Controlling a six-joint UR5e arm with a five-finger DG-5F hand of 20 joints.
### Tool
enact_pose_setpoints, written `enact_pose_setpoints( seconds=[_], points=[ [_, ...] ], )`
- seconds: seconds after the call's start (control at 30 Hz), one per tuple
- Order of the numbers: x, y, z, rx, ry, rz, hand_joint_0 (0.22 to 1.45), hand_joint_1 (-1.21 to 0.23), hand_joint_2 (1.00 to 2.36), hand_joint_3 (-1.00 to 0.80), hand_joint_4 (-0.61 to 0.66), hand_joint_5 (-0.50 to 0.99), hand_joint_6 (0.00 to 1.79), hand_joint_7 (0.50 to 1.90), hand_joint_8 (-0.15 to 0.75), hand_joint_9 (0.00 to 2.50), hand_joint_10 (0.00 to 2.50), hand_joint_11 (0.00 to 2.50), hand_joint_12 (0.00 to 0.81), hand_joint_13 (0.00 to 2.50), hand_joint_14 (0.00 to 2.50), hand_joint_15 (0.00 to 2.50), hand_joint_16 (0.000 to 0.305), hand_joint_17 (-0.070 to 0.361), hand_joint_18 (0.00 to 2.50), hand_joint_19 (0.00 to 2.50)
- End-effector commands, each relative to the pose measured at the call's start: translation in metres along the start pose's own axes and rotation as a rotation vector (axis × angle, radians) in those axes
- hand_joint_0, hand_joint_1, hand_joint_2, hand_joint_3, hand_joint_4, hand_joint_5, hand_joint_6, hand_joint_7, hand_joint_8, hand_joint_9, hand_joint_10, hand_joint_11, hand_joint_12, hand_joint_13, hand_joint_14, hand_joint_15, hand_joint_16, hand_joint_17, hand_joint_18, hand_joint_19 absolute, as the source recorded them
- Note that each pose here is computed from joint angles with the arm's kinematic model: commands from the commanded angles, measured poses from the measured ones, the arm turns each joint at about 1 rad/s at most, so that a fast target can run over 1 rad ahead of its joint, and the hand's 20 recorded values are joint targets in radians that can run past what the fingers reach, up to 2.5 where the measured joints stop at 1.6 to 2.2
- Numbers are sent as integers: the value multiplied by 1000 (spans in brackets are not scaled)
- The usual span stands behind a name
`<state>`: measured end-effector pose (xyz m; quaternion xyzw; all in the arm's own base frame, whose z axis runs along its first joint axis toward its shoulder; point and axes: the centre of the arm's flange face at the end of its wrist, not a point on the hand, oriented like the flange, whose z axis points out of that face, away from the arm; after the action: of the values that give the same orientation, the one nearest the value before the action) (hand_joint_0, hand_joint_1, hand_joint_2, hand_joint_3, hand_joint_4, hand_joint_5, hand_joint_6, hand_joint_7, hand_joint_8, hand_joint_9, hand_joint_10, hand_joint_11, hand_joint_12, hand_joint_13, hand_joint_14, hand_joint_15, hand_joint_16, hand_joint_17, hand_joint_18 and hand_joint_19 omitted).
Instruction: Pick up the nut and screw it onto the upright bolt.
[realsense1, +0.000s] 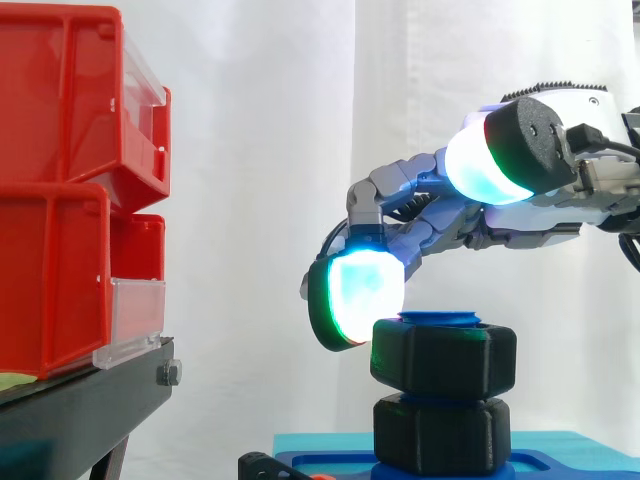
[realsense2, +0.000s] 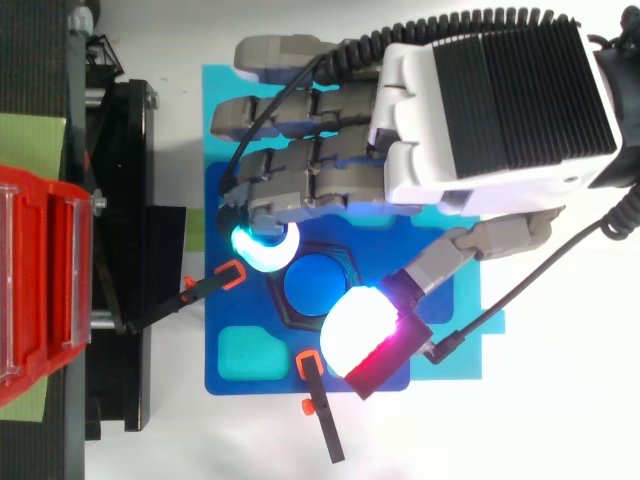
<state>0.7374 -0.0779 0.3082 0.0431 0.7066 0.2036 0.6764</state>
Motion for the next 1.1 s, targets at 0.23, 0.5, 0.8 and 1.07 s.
enact_pose_setpoints(
  seconds=[0.23,0.5,0.8,1.07],
  points=[
    [-5,-13,-6,1,-1,0,498,-175,1000,-500,220,-42,501,1354,306,687,0,0,247,422,0,0,23,51,82,0],
    [-10,-19,-8,-3,0,0,512,-196,1000,-500,229,-22,558,1325,311,790,0,0,227,497,0,0,19,43,171,0],
    [-20,-27,-13,-10,9,1,524,-214,1000,-500,180,-1,634,1231,310,938,0,0,206,584,0,0,16,36,263,0],
    [-39,-33,-15,-20,5,-1,520,-203,1000,-500,197,-7,517,1448,306,949,0,0,217,548,0,0,17,39,217,0]
  ],
)
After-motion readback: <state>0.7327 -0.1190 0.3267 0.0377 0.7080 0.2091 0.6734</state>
